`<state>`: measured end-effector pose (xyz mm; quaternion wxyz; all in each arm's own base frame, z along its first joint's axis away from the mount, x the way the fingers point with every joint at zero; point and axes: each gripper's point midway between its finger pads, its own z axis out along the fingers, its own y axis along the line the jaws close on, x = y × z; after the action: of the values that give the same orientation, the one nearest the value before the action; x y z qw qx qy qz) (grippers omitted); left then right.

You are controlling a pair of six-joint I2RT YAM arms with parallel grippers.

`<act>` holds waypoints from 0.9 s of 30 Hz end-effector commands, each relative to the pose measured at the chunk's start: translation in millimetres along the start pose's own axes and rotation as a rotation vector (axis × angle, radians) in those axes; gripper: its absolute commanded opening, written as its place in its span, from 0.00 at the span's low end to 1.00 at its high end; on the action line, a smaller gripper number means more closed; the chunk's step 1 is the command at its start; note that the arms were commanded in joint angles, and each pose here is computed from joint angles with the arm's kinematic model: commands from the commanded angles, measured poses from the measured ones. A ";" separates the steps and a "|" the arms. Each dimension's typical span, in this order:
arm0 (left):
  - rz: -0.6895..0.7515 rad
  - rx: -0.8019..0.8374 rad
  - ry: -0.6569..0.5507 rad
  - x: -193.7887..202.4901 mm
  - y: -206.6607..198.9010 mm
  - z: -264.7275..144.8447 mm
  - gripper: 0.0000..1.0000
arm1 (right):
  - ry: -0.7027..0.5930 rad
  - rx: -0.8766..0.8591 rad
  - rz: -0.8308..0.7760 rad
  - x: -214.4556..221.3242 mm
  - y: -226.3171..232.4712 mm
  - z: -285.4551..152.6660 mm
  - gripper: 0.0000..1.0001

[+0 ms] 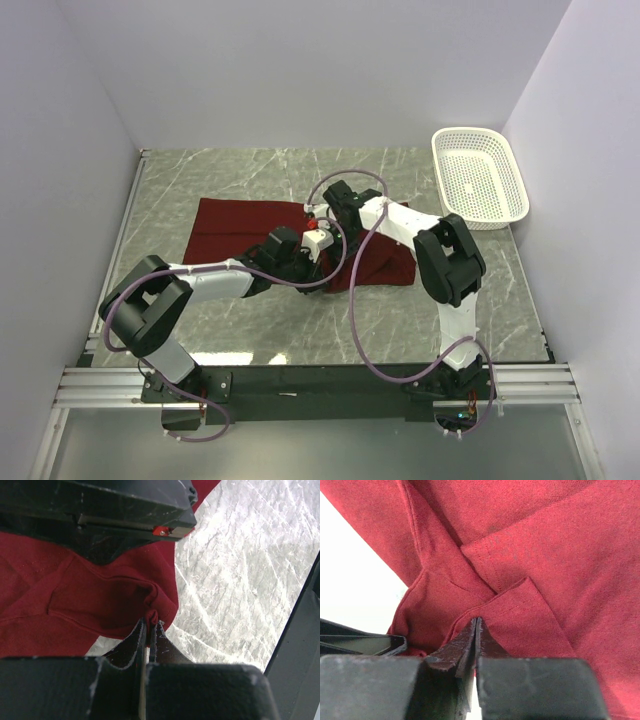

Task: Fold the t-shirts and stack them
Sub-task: Fold the tshirt

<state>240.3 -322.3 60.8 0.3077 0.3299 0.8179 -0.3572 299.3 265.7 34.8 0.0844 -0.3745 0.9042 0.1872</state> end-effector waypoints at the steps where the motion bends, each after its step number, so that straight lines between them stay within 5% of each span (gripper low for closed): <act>1: 0.000 -0.012 0.001 0.8 0.7 0.4 0.01 | -0.093 0.009 -0.008 -22.3 -3.7 -29.4 0.02; 12: 0.005 -0.025 0.006 2.4 3.1 -0.4 0.01 | -0.228 -0.055 0.002 -20.9 1.5 -80.7 0.00; 14: 0.004 -0.019 0.009 3.2 2.4 0.1 0.01 | -0.190 -0.086 0.026 -15.2 6.1 -73.2 0.33; 15: 0.003 -0.018 0.009 3.8 2.1 -0.2 0.01 | -0.185 -0.101 0.034 -17.4 9.9 -71.6 0.41; 27: -0.009 -0.012 0.010 7.3 1.0 -0.4 0.01 | -0.052 -0.027 0.063 -19.9 18.4 -19.2 0.48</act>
<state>241.0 -318.4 56.7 0.3050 0.3252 0.8253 -0.3465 290.6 279.4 53.2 0.0829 -0.3549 0.9049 0.2196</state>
